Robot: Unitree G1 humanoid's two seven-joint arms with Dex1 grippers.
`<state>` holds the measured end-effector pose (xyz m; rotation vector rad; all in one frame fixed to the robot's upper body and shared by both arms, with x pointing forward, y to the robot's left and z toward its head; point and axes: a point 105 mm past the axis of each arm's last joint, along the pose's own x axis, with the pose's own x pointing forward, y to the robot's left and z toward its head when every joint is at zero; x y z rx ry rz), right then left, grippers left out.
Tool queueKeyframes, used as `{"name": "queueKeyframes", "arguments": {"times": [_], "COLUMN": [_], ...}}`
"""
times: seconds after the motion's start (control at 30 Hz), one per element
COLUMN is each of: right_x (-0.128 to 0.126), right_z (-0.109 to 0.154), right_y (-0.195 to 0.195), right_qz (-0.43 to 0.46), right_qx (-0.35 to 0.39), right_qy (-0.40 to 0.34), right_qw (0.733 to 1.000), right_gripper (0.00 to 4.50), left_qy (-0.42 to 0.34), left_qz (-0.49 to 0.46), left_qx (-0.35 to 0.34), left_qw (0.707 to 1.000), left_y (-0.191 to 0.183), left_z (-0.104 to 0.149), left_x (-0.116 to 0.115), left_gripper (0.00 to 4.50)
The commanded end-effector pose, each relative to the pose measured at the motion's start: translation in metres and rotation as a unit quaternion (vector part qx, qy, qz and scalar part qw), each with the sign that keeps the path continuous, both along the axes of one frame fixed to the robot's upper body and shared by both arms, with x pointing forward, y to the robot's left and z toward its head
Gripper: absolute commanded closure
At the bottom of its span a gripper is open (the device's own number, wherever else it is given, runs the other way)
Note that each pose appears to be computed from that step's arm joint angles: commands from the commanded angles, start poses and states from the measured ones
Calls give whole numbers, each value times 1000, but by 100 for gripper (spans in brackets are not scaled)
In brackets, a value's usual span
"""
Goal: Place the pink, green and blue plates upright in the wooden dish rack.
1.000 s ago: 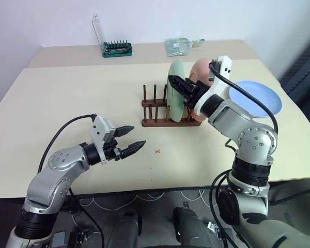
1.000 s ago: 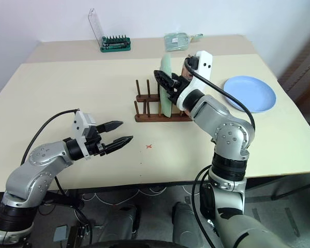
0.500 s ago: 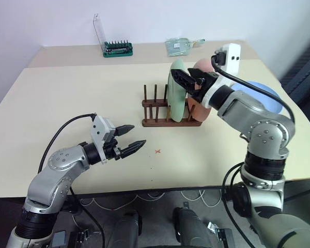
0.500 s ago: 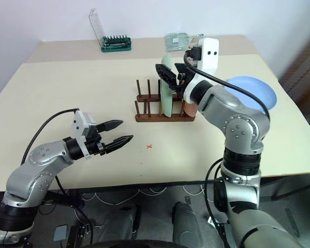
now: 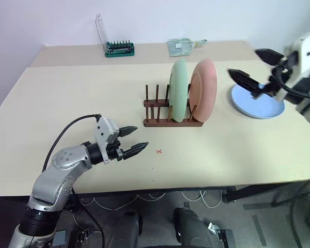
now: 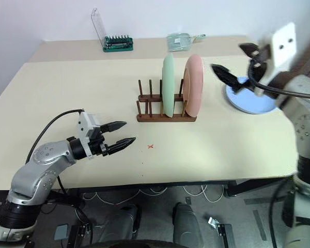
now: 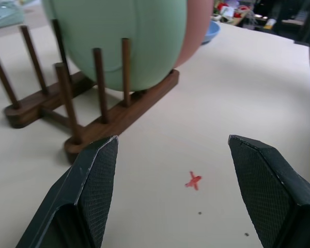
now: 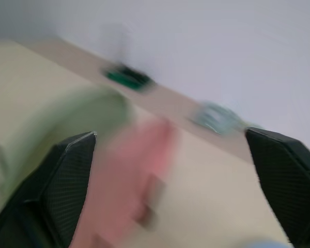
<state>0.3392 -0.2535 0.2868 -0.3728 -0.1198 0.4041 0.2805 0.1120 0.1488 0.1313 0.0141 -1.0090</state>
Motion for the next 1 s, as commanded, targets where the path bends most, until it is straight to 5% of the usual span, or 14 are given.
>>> {"name": "queueKeyframes", "arguments": {"times": [0.03,0.2,0.47,0.6,0.8,1.0], "right_x": [13,37,63,66,67,66], "right_z": [-34,-99,-136,-149,-148,-121], "right_y": [-31,-60,-79,-88,-95,-96], "right_qz": [-64,-114,-155,-167,-182,-191], "right_qx": [-108,-209,-247,-262,-254,-282], "right_qy": [20,92,113,133,130,64], "right_qw": [992,967,950,941,941,938], "right_gripper": [3,3,3,133,443,448], "left_qy": [-25,-28,-31,-32,-33,-33], "left_qz": [-11,-12,-4,-1,4,4], "left_qx": [-3,-3,-1,0,2,3], "left_qw": [1000,1000,1000,999,999,999], "left_y": [-5,-5,-2,-2,1,1], "left_z": [10,11,12,12,13,13], "left_x": [0,1,1,0,0,0], "left_gripper": [99,99,99,99,99,99]}}
